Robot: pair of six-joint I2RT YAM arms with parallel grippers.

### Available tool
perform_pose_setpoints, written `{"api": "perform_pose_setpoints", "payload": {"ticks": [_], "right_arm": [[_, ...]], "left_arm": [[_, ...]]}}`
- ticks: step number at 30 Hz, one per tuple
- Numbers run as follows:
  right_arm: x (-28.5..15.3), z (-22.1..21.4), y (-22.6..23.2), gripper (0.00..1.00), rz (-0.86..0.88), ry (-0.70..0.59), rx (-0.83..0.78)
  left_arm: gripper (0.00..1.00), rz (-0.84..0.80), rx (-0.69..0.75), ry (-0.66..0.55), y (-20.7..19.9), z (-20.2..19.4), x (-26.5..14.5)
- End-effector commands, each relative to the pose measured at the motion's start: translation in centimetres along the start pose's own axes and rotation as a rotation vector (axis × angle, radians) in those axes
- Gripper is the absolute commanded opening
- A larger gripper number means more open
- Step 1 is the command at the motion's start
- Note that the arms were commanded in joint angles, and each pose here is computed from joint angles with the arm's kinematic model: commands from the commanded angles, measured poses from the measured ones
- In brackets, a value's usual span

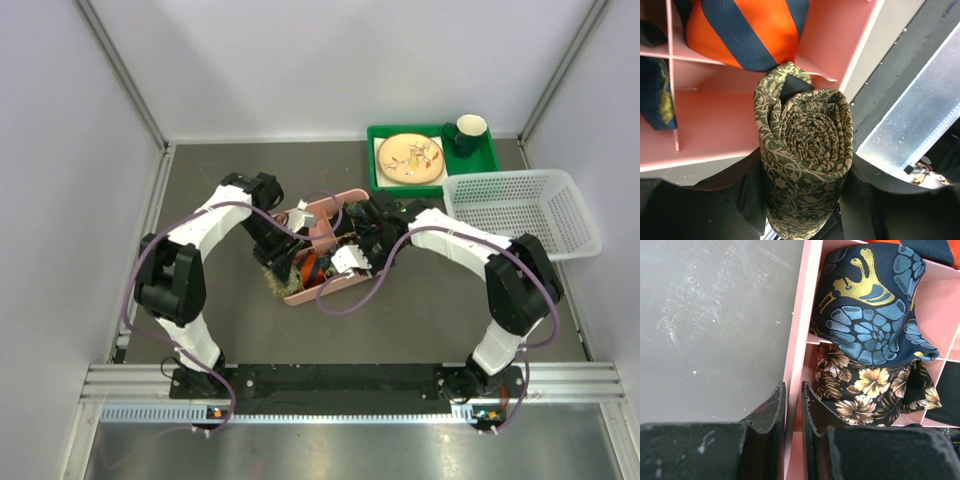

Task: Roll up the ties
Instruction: Place the tie in the storage box.

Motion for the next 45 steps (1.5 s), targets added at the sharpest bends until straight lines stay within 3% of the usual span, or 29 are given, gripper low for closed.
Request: {"api": "perform_pose_setpoints", "payload": {"ticks": [1,8,21,40,45], "right_arm": [[-0.4,1.6,2.2,0.0,0.063,-0.062,-0.033],[-0.3,1.5,2.2,0.0,0.065,-0.06,-0.064],[-0.1,1.3,2.3,0.0,0.068,-0.057,-0.073],[0.1,1.3,1.9,0.0,0.075,-0.065,-0.068],[0.1,1.4,1.8,0.0,0.078,-0.068,-0.064]], "left_arm": [[0.0,0.05,0.036,-0.037,-0.2,2.0,-0.1],[0.0,0.085,0.061,-0.013,-0.1,3.1,1.1],[0.0,0.247,0.093,0.069,2.4,1.5,2.0],[0.0,0.51,0.252,-0.177,3.0,3.4,2.8],[0.0,0.553,0.261,-0.169,3.4,2.7,3.6]]}}
Point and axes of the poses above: each gripper's point midway between its finger pads, its own x axis out along the fingers, its own y axis along the line the jaws close on, z = x × y, the point moved 5 cm from there along -x, back along the fingers, and after that the axes turned 5 degrees about -x, right-handed, at the moved point
